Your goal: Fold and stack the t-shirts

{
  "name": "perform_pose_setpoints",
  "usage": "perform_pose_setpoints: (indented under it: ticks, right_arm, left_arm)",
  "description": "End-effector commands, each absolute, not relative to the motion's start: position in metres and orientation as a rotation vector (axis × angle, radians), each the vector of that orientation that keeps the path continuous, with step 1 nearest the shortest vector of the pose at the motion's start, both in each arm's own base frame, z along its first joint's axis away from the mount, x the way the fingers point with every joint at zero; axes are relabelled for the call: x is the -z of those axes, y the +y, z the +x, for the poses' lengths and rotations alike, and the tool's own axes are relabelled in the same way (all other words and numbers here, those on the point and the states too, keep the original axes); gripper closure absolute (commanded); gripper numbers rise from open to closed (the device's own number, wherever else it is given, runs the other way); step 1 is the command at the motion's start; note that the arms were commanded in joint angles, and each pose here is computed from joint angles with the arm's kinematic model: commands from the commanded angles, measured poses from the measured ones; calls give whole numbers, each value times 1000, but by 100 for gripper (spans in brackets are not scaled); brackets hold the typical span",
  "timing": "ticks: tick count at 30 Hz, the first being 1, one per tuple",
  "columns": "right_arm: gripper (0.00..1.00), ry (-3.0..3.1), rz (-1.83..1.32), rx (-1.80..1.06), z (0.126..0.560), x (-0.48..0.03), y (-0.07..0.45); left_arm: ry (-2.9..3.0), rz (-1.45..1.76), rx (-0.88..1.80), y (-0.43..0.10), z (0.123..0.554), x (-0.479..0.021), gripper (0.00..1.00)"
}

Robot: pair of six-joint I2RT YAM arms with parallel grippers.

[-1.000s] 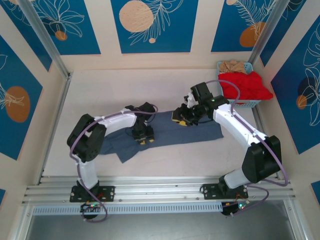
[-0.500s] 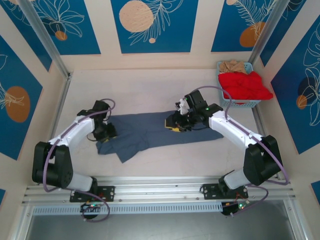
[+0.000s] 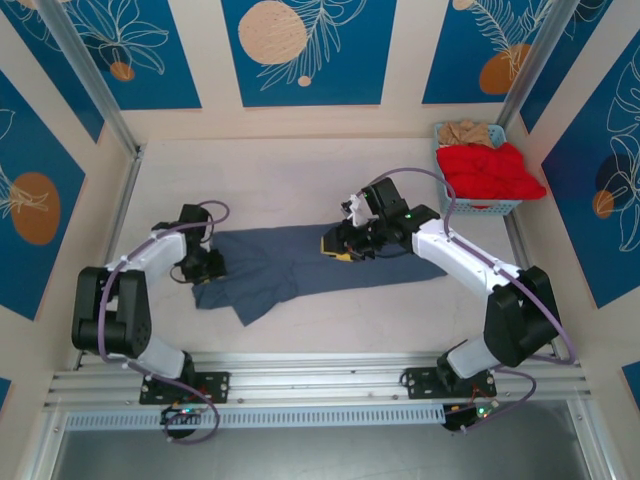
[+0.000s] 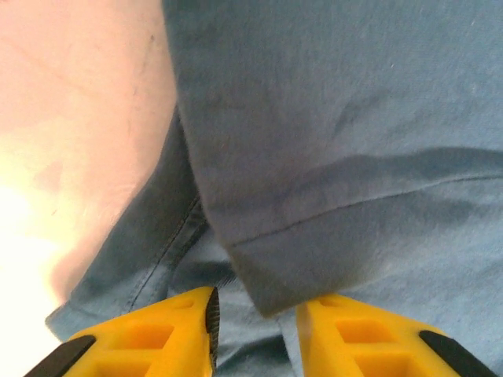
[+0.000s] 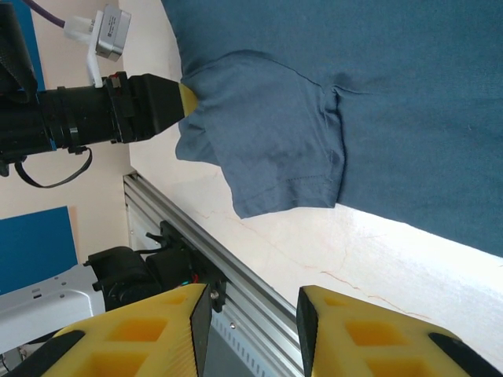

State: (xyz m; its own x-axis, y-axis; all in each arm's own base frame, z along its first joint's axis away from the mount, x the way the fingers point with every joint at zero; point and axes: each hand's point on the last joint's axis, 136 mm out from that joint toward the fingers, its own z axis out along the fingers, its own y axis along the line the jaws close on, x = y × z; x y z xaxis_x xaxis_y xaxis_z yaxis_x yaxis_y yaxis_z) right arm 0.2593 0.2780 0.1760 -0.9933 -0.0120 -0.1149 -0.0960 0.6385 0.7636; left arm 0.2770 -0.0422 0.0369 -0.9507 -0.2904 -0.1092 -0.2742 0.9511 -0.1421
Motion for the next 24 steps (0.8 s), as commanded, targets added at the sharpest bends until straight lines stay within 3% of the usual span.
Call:
perform_pose_setpoints:
  ticks: [1,11,24]
  right_arm:
    - [64,2760,-101,-1316,259,-182,282]
    - [64,2763,-100,-1311,260,-181,282]
    - [64,2775,-91,-1305,259,-181,280]
  left_arm:
    - [2962,-414,238,-47,283,-34,71]
    - [2938,-444,226,-46,292,-37,80]
    - [2978,-398,183,-44,302,-27,73]
